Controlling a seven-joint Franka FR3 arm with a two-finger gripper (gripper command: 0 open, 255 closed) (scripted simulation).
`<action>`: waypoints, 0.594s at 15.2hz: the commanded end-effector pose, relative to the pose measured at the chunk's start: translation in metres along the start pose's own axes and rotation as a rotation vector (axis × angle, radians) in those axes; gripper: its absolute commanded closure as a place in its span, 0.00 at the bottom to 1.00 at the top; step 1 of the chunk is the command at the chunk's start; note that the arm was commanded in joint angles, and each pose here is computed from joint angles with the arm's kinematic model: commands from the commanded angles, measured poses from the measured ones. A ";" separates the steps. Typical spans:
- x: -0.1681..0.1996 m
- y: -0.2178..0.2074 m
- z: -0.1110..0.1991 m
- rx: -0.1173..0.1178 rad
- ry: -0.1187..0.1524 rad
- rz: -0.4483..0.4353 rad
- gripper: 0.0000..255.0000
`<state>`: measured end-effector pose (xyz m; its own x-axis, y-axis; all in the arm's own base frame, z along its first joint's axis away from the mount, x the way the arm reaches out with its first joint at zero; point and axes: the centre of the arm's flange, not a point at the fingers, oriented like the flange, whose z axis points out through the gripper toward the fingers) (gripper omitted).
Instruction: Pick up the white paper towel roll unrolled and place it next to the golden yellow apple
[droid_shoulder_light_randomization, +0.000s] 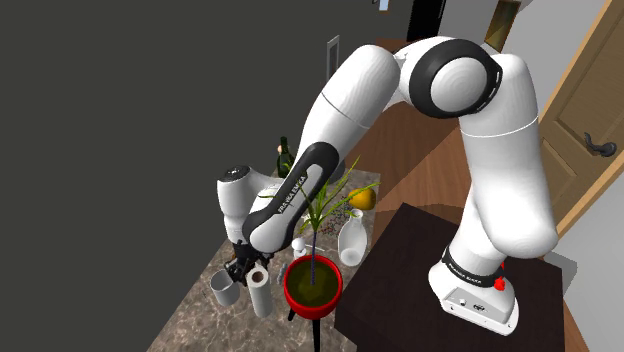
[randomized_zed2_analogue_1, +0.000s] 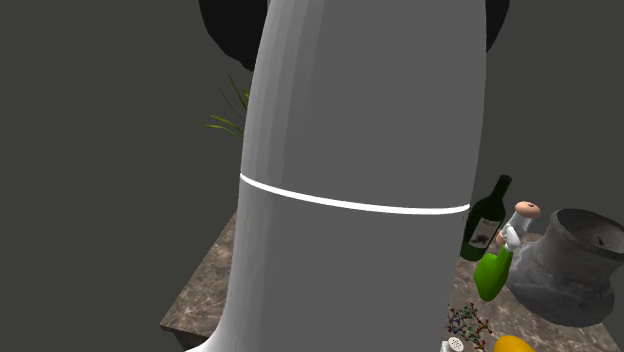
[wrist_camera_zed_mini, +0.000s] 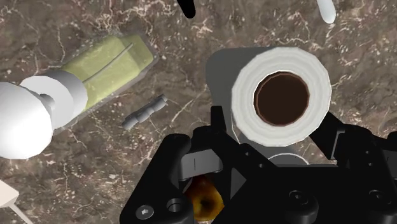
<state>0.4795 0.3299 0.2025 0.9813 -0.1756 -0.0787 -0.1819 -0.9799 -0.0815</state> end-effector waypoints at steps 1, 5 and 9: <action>0.001 -0.001 -0.011 0.000 0.000 0.000 1.00; -0.001 -0.003 -0.032 0.000 0.000 0.000 1.00; -0.002 -0.005 -0.053 0.000 0.000 0.000 1.00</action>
<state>0.4818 0.3299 0.2507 0.9814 -0.1754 -0.0786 -0.1817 -0.9799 -0.0818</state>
